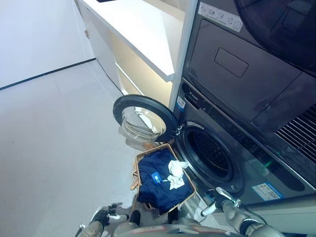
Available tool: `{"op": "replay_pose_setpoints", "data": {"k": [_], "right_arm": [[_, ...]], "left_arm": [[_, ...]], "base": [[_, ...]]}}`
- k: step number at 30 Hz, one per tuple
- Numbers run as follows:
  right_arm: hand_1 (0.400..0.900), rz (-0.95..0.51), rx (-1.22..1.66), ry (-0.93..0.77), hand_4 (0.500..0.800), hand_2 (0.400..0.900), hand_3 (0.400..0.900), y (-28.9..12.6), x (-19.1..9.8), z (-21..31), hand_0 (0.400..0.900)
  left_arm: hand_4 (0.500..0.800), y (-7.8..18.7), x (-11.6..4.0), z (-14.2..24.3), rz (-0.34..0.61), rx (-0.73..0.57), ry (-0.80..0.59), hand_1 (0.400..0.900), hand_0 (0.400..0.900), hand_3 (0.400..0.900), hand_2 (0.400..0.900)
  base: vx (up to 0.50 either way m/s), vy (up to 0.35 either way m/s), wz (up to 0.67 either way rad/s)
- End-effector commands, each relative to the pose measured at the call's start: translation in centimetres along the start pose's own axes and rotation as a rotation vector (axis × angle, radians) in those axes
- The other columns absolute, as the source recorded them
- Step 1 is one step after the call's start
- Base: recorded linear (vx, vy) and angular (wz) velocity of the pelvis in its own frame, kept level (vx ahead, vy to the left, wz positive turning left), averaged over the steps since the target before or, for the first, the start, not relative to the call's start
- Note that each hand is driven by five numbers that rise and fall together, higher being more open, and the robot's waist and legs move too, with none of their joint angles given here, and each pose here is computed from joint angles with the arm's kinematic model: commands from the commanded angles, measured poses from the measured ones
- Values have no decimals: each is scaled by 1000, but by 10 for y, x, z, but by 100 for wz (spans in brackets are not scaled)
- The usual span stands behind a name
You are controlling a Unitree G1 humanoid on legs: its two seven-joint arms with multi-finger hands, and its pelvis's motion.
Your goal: Put the clothes in the basket into the washing machine.
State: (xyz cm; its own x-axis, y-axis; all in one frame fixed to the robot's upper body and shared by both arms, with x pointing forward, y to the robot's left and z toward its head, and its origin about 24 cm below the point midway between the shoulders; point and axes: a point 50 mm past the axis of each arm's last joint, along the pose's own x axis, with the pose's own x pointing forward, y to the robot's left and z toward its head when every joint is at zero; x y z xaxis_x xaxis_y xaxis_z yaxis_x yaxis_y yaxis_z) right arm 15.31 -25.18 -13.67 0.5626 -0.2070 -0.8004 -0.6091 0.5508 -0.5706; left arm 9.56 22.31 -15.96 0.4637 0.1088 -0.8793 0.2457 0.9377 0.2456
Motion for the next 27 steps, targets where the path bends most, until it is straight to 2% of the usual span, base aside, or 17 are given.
{"op": "replay_pose_setpoints", "data": {"k": [1, 3, 5, 6, 8, 11, 16, 27], "right_arm": [[900, -253, -106, -113, 800, 900, 900, -78, 8, 33, 900], [900, -347, -127, -145, 800, 900, 900, -107, 6, 46, 900], [900, -383, -141, -161, 800, 900, 900, -117, 5, 52, 900], [900, -553, -207, -172, 800, 900, 900, -198, -9, 102, 900], [900, -687, -213, -257, 800, 900, 900, -241, -30, 135, 900], [900, -789, -182, -302, 800, 900, 900, -270, -47, 153, 900], [900, -936, -100, -296, 800, 900, 900, -309, -72, 156, 900], [900, -1021, -118, -221, 800, 900, 900, -335, -89, 141, 900]], "left_arm": [[800, 23, 8, 48, 100, -34, -161, 900, 900, 900, 900], [800, 24, 10, 64, 123, -71, -208, 900, 900, 900, 900], [800, 23, 10, 71, 129, -90, -229, 900, 900, 900, 900], [800, 13, 13, 92, 87, -68, -270, 900, 900, 900, 900], [800, 18, 11, 94, 112, -118, -288, 900, 900, 900, 900], [800, 16, 12, 94, 129, -192, -282, 900, 900, 900, 900], [800, 16, 13, 107, 156, -235, -311, 900, 900, 900, 900], [800, 5, 11, 127, 136, -243, -379, 900, 900, 900, 900]], "base": [[-277, 10, 11], [-227, -14, 12], [-86, -52, 25], [-47, -61, 38], [-56, -9, 3], [-34, 6, -19], [20, -30, 11], [46, 3, 6]]}}
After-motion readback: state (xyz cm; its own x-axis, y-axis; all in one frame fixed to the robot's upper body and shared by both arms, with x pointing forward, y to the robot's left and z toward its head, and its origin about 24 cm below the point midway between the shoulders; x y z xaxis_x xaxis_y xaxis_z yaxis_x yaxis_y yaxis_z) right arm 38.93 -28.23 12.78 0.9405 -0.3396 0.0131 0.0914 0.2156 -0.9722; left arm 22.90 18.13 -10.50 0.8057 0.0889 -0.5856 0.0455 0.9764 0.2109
